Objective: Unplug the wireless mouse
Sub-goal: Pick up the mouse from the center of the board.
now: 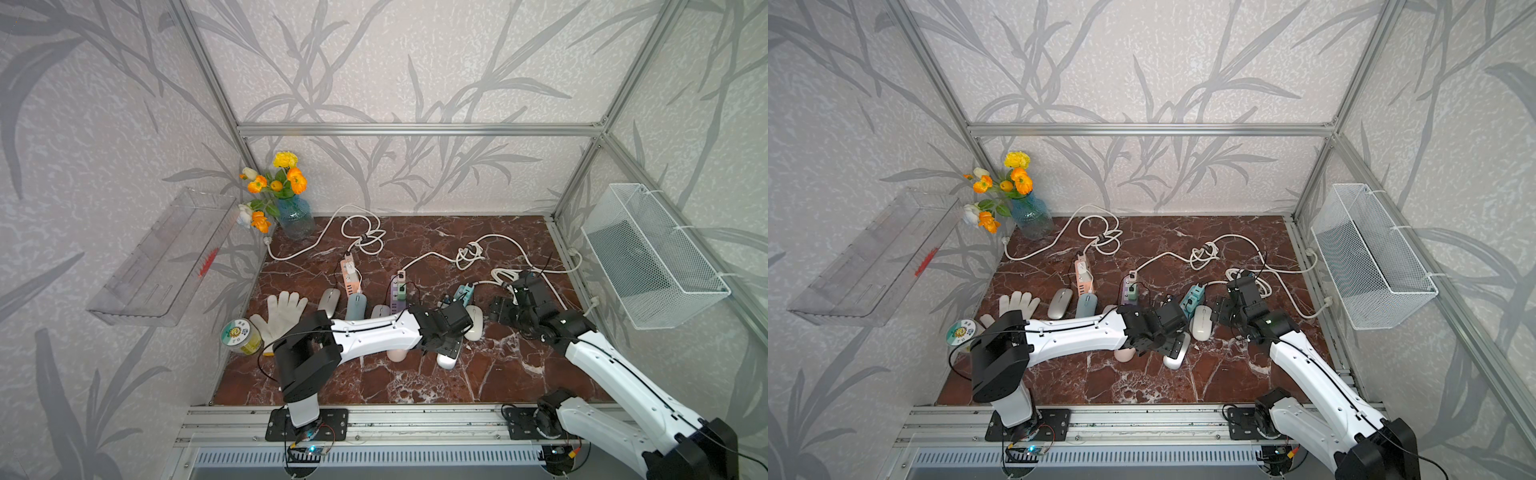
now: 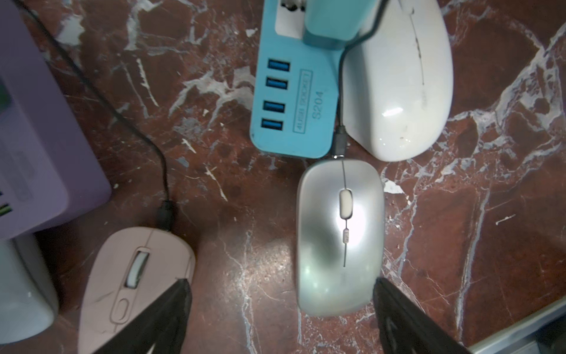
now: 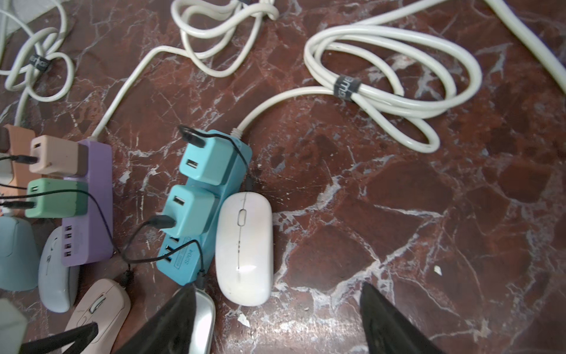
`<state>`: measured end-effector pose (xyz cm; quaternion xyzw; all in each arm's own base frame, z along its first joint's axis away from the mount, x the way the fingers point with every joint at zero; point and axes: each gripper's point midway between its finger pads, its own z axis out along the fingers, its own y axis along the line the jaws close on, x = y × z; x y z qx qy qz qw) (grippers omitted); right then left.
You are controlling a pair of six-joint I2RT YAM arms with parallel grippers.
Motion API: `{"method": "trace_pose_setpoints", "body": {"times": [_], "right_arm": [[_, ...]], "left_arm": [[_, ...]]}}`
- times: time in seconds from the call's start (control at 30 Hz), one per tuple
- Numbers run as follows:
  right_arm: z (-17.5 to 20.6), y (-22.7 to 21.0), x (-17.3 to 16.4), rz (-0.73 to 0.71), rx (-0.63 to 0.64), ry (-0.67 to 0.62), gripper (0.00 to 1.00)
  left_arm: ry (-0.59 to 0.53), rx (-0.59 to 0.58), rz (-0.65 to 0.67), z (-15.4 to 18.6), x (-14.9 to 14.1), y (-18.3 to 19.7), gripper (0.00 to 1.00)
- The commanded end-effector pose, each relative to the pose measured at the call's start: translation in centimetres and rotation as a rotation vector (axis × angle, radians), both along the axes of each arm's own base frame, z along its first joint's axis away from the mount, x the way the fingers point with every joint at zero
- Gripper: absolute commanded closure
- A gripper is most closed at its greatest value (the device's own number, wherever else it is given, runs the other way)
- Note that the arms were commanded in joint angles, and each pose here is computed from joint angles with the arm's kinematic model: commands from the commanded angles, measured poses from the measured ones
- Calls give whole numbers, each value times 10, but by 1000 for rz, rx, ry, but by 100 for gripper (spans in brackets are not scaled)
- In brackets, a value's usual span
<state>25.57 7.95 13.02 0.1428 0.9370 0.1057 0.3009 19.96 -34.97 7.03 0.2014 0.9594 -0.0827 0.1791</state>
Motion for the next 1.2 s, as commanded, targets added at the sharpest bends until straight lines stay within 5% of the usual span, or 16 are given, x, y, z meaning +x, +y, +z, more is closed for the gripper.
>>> {"method": "trace_pose_setpoints", "body": {"times": [0.0, 0.33, 0.9, 1.17], "right_arm": [[-7, -19, -12, -100, 26, 39, 19], [-14, -44, -20, -227, 158, 42, 22], [-11, -37, -12, -180, 179, 0, 23], [0, -30, 3, -138, 203, -64, 19]], "left_arm": [[18, 18, -35, -1, -8, -9, 8], [21, 112, -87, -20, -17, -26, 8], [20, 180, -63, -38, -12, -28, 33], [-73, 113, -132, 2, -3, -39, 53]]}}
